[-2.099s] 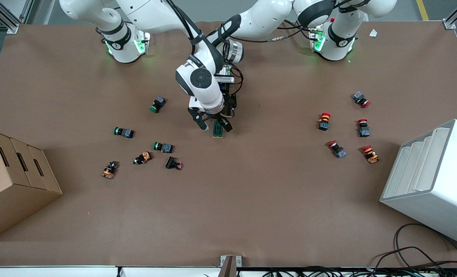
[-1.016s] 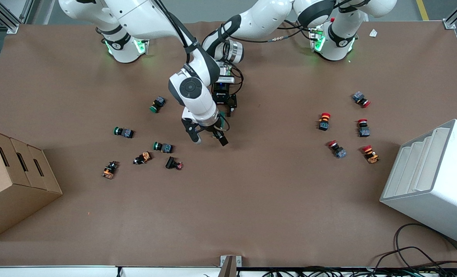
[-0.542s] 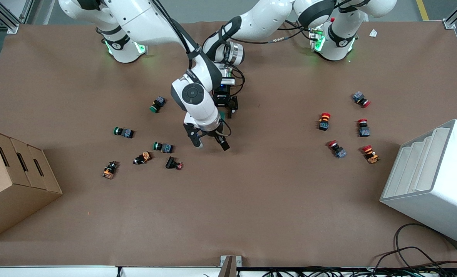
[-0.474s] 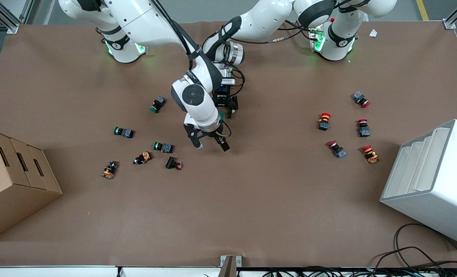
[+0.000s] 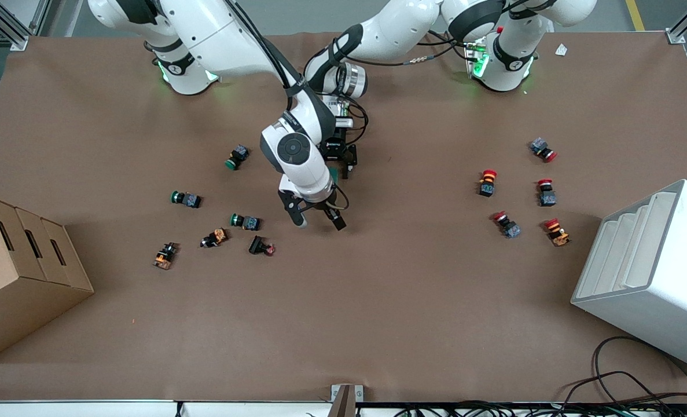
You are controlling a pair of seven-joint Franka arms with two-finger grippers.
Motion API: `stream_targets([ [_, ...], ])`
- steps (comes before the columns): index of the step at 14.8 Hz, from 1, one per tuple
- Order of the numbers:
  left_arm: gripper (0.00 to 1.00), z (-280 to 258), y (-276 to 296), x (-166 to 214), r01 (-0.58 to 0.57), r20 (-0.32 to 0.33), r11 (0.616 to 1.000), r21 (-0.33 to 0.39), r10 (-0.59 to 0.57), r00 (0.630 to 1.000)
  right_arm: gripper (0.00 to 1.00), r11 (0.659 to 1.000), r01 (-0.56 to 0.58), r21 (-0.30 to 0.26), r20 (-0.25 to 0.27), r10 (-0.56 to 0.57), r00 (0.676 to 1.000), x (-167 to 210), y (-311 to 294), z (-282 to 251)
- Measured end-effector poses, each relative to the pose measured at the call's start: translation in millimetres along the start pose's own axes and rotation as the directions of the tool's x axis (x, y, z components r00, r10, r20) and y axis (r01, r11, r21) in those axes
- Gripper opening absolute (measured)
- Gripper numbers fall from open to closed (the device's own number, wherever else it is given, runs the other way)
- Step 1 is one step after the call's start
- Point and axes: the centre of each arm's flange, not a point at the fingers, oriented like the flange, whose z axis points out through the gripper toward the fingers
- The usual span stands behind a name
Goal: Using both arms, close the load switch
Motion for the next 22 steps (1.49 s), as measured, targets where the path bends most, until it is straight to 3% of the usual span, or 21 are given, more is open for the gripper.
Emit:
stream_targets([
  [6, 1.00, 1.1, 0.5, 0.5, -0.002, 0.003, 1.000, -0.001, 0.002, 1.000, 1.00, 0.999, 0.009, 0.049, -0.003, -0.009, 1.000, 28.4, -23.9, -18.5],
  [9, 1.00, 1.8, 1.1, 1.2, -0.014, 0.003, 1.000, -0.001, 0.015, 1.000, 1.00, 0.999, 0.037, 0.026, -0.011, -0.037, 0.999, 53.4, -32.3, -26.3],
  [14, 1.00, 4.9, 5.8, 12.2, -0.011, 0.046, 0.999, 0.049, 0.009, 0.999, 1.00, 0.969, 0.246, -0.020, -0.016, -0.246, 0.969, 141.0, -50.3, -71.1],
  [18, 1.00, 13.3, 21.7, 69.2, -0.024, 0.159, 0.992, 0.120, 0.005, 0.987, 1.00, 0.878, 0.474, -0.059, 0.015, -0.474, 0.880, 231.9, -43.5, -144.7],
  [22, 1.00, 28.2, 48.6, 168.1, -0.001, 0.311, 0.971, 0.241, -0.076, 0.947, 1.00, 0.720, 0.685, -0.108, 0.038, -0.686, 0.727, 318.6, -14.5, -225.8],
])
